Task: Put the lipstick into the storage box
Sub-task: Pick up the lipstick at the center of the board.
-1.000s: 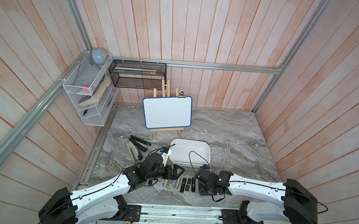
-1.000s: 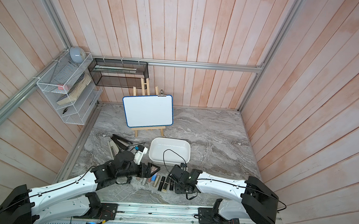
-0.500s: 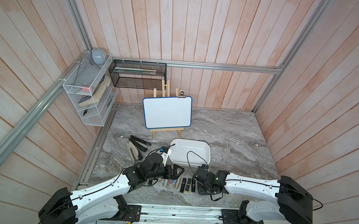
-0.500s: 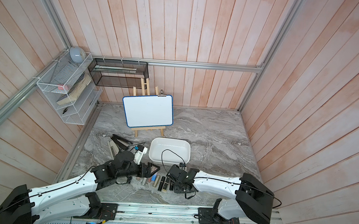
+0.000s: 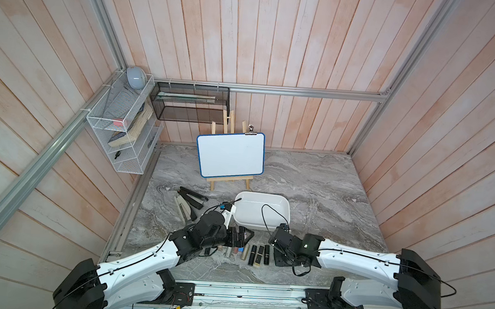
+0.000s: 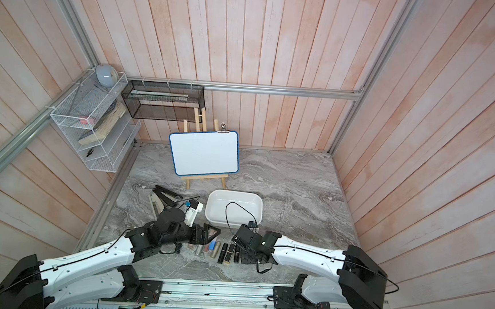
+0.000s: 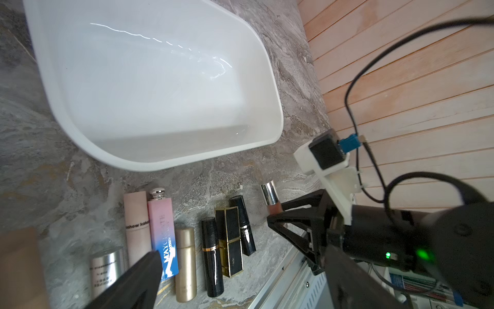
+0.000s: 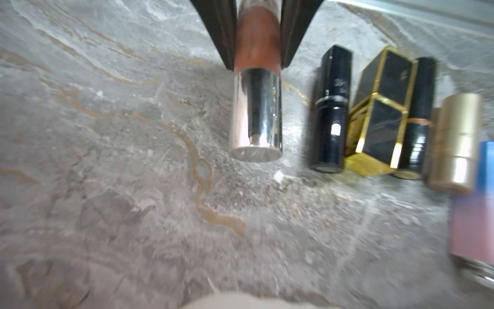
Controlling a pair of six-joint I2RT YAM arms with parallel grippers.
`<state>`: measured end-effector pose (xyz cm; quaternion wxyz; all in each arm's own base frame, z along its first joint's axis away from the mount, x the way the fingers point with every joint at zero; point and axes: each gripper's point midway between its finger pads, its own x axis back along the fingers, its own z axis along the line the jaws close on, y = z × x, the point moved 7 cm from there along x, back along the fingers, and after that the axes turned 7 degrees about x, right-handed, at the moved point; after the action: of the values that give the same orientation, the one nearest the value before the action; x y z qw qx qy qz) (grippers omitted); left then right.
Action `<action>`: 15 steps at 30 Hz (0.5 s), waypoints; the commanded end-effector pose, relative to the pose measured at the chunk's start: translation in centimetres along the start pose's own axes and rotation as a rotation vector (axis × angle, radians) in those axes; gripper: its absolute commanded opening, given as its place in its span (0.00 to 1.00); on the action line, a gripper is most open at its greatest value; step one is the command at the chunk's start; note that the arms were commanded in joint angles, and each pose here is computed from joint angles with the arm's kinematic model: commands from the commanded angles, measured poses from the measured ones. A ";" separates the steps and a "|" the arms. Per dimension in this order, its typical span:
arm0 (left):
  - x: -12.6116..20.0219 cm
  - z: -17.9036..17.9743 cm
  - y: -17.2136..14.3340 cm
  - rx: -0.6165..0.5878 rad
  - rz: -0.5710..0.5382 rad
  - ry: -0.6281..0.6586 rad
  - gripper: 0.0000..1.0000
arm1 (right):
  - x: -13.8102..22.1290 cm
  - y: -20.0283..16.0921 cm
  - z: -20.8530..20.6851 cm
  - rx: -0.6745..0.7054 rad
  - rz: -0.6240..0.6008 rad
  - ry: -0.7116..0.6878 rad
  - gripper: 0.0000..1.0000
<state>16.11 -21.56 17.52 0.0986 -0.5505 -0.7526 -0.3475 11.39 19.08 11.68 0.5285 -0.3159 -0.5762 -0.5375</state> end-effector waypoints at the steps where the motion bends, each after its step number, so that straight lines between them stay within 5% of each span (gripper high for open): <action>1: 0.5 -1.0 0.5 -0.005 -0.031 -0.068 1.00 | 3.7 2.3 0.7 0.015 -0.128 0.104 0.16; 10: 3.2 -2.6 4.9 0.078 -0.133 -0.421 1.00 | 13.2 8.8 0.5 0.123 -0.600 0.683 0.16; 15: 4.5 -4.3 7.3 0.065 -0.155 -0.637 0.97 | 14.8 10.8 0.6 0.226 -0.676 0.868 0.16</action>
<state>20.38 -19.18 22.32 -0.0432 -0.5358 -0.8229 -0.1842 18.03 17.71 27.41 0.5043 0.0790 -0.4498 -0.7329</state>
